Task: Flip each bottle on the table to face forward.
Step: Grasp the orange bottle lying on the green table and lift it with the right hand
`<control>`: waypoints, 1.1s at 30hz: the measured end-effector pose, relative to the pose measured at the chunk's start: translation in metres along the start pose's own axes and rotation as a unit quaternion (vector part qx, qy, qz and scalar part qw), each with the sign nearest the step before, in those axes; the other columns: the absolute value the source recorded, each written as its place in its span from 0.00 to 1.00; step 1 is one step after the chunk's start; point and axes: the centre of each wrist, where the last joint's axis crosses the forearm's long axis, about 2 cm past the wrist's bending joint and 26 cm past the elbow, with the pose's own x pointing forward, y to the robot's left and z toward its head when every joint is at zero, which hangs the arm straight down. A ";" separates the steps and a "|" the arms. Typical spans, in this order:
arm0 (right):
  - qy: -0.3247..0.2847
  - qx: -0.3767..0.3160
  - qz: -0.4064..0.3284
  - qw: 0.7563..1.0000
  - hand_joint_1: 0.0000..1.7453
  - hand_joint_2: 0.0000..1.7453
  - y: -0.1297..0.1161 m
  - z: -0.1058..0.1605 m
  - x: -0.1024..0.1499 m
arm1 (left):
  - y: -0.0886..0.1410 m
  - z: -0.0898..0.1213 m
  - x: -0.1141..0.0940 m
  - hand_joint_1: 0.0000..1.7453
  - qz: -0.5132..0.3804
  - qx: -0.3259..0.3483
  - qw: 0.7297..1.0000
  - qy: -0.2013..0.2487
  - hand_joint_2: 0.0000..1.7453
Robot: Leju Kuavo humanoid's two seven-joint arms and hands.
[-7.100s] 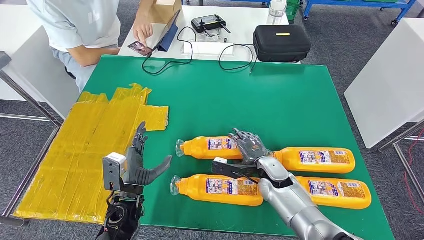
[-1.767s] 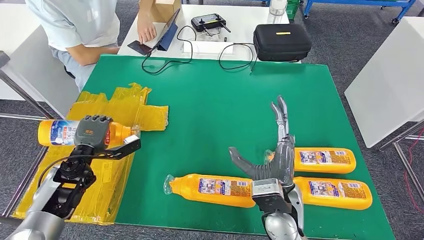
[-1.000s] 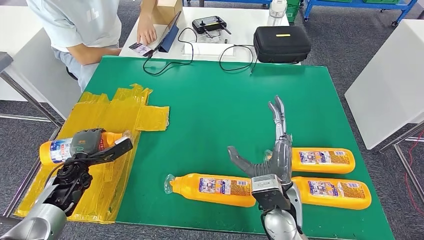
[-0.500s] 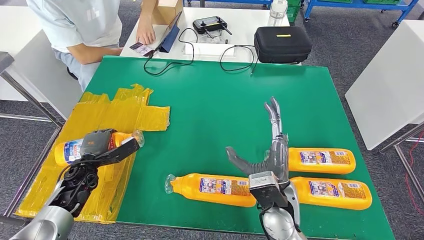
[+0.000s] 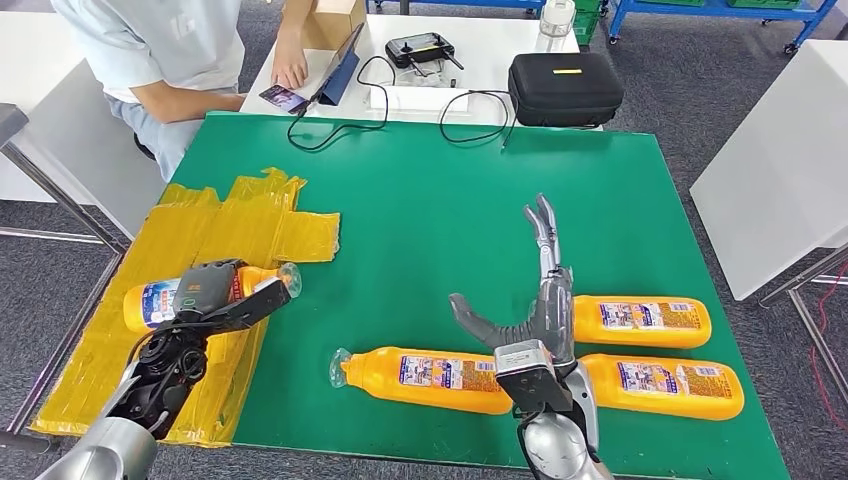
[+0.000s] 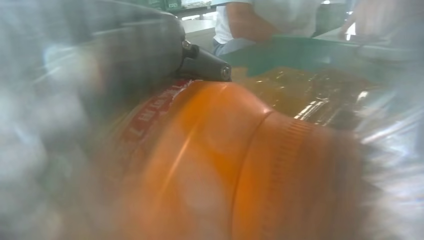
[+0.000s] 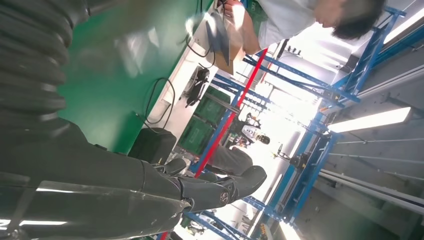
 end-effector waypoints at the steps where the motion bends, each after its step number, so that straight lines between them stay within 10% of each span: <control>1: 0.000 0.001 0.000 1.000 0.00 1.00 0.000 0.000 0.000 | -0.001 0.000 0.002 1.00 0.003 -0.001 1.000 -0.003 1.00; 3: 0.001 0.002 0.000 1.000 0.00 1.00 0.000 0.000 0.000 | -0.001 0.001 0.004 0.90 0.006 -0.002 1.000 -0.008 1.00; 7: 0.001 0.003 -0.001 1.000 0.00 1.00 0.001 0.000 0.000 | -0.003 0.002 0.005 0.00 0.008 -0.010 1.000 -0.006 1.00; 33: 0.008 0.017 -0.006 1.000 0.00 1.00 0.010 -0.006 -0.003 | -0.001 -0.011 0.014 0.00 0.062 -0.098 0.993 0.029 1.00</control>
